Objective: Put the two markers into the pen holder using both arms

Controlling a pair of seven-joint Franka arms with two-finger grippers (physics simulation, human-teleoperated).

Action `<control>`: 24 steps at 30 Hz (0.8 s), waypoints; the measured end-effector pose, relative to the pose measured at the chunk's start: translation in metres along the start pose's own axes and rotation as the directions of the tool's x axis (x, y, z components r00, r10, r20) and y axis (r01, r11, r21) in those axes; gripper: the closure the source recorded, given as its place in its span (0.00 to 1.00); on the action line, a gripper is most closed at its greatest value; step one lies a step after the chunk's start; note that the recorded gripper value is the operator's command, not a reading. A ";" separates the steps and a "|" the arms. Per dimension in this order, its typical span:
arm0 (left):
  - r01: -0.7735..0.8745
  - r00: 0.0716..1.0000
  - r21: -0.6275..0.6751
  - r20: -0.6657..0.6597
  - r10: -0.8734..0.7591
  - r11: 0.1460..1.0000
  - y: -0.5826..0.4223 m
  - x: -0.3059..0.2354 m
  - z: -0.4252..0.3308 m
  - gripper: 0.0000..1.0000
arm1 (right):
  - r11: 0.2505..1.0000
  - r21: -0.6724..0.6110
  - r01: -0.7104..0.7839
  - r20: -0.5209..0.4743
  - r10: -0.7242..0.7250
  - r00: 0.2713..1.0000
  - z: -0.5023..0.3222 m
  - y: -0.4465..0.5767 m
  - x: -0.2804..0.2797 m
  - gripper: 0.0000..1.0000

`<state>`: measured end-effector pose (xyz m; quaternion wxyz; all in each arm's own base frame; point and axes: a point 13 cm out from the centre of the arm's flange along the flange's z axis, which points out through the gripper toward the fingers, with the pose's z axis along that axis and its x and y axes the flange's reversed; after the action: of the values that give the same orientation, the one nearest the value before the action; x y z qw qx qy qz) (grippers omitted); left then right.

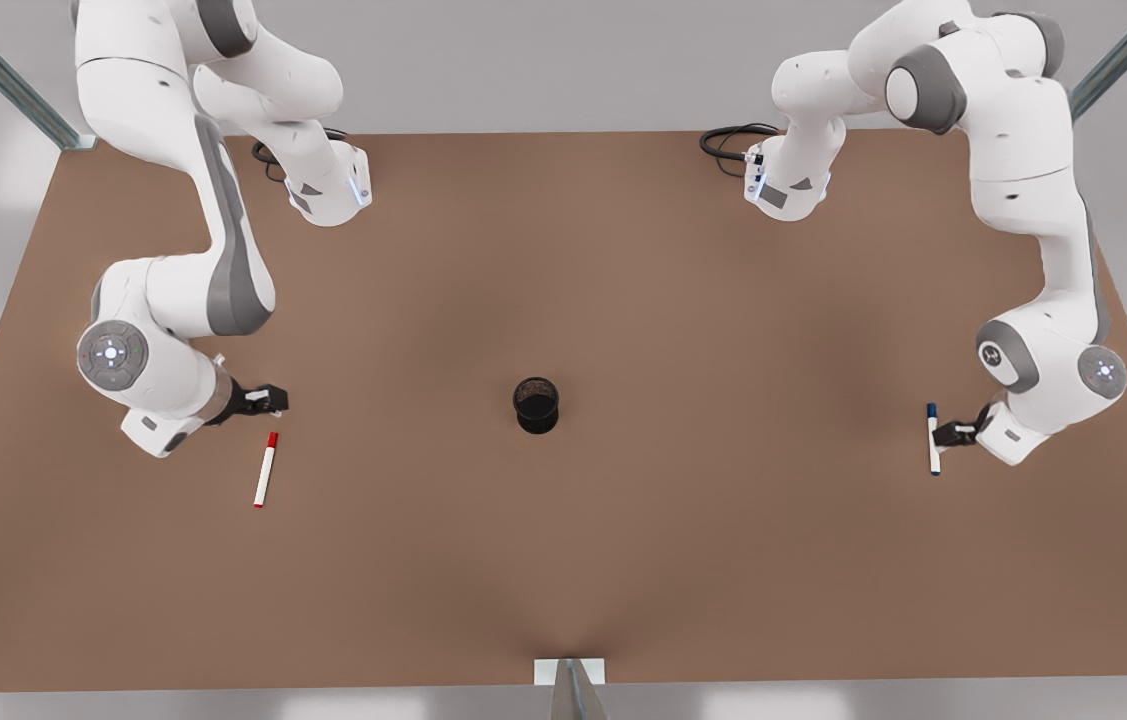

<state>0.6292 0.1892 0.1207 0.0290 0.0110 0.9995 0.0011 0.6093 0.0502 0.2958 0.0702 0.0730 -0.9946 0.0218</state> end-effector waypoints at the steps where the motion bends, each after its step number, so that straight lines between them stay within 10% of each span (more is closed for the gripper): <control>1: -0.014 1.000 0.001 0.011 0.014 1.000 0.001 -0.001 0.008 0.00 | 1.000 -0.004 -0.003 -0.016 0.003 1.000 0.025 -0.002 -0.003 0.00; 11: -0.131 0.991 0.011 0.021 0.130 0.991 0.005 0.011 0.070 0.04 | 0.997 -0.041 -0.063 0.030 0.065 0.997 0.161 -0.040 -0.082 0.00; 14: -0.167 0.986 0.005 0.023 0.167 0.986 0.007 0.011 0.077 0.27 | 0.995 -0.048 -0.085 0.041 0.087 0.995 0.184 -0.055 -0.086 0.00; 24: -0.261 0.965 -0.007 0.029 0.261 0.965 0.008 0.007 0.084 0.52 | 0.990 -0.063 -0.123 0.061 0.127 0.990 0.231 -0.092 -0.089 0.13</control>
<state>0.6270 0.1975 0.0367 0.0434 0.1427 0.9888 0.0061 0.6784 -0.0404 0.0577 0.0384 0.0093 -0.9992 -0.0055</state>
